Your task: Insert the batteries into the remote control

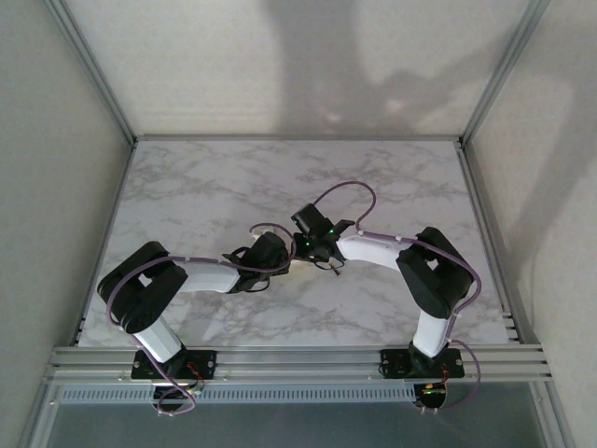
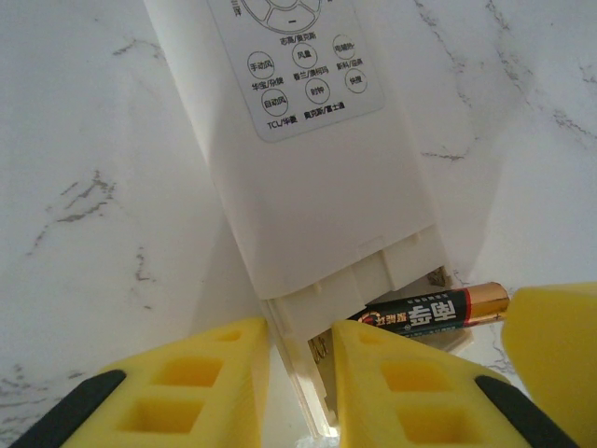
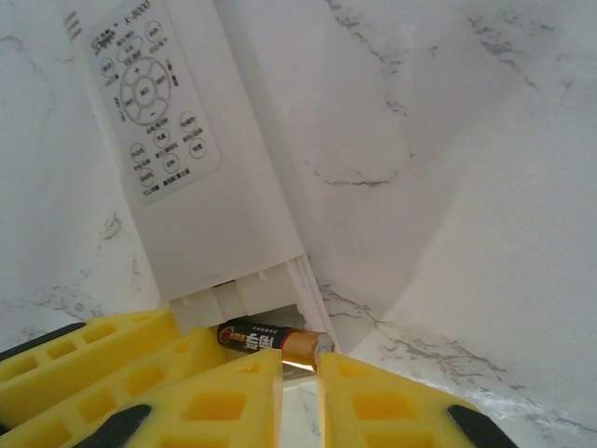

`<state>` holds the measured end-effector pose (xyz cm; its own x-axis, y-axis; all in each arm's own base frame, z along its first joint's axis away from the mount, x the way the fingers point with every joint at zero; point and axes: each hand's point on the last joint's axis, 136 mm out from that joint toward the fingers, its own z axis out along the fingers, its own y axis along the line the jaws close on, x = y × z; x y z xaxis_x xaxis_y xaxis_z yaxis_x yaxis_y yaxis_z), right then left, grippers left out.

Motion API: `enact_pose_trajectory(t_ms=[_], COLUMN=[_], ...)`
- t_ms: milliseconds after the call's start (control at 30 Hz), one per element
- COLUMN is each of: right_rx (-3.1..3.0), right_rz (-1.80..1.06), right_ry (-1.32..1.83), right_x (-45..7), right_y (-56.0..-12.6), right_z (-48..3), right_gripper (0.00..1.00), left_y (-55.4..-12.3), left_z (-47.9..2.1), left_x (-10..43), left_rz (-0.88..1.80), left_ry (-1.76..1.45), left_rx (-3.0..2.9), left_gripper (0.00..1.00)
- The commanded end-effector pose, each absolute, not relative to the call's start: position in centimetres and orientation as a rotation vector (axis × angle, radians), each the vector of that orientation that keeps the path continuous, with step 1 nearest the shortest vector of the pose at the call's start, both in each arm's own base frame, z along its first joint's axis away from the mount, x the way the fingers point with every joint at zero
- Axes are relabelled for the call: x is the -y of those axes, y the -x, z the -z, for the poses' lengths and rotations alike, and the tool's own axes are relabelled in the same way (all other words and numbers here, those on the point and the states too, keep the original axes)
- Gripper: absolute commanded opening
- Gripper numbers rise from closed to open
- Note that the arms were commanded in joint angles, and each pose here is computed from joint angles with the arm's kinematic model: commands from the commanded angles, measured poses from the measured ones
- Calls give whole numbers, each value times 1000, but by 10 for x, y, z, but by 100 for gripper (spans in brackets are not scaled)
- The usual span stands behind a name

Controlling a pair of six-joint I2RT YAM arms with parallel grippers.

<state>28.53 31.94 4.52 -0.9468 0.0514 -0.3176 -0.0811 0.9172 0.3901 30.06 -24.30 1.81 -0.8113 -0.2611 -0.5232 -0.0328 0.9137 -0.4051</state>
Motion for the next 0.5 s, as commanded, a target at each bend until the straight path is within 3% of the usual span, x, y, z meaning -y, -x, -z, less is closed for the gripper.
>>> enact_pose_trajectory(t_ms=[0,467], right_rx=[-2748,-2756], right_rz=[-518,-517], right_ry=[21,63], right_x=[-312,-318], right_y=[-291,-293], right_z=[-46,-42], right_gripper=[18,17], left_y=[-291,-291], left_z=[5,5], left_x=[233,235], left_rz=[432,445], left_ry=[214,205], left_rx=[-2551,-2548], left_gripper=[25,24])
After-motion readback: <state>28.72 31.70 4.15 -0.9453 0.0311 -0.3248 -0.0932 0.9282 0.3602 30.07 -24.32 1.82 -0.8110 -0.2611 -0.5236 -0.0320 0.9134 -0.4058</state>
